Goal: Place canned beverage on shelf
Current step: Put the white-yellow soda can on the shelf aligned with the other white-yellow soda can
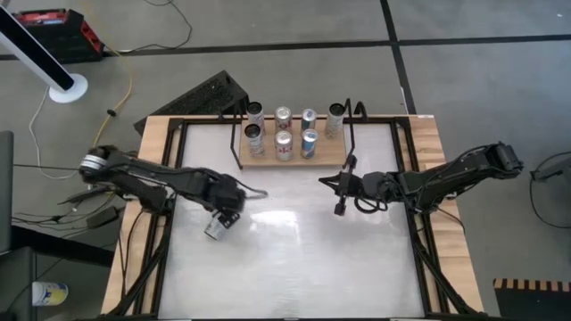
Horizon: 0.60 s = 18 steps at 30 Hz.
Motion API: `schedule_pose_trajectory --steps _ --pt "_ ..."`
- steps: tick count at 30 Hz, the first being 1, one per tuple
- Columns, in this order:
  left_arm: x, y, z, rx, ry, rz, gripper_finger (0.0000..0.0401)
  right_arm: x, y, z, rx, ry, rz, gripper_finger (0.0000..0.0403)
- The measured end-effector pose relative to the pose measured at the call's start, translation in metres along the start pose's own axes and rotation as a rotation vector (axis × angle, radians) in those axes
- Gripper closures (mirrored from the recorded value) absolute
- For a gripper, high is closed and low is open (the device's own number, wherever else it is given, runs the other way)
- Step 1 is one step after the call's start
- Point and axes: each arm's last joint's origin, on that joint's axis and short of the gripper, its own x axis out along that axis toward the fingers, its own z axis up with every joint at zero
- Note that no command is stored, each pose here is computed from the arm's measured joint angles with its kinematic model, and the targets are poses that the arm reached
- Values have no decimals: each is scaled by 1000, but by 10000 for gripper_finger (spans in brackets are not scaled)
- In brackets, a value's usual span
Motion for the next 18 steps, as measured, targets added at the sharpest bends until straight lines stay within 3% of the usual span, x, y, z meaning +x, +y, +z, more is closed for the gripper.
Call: schedule_pose_trajectory --steps 4,11,18 --pt "29 28 -19 -129 -3 -101 79 0 0 2 20 -23 17 376" --pt "79 45 -44 -187 -2 -223 79 0 0 4 23 -36 15 376" --pt "106 47 -52 -205 36 -179 96 0 0 3 19 -31 16 376"
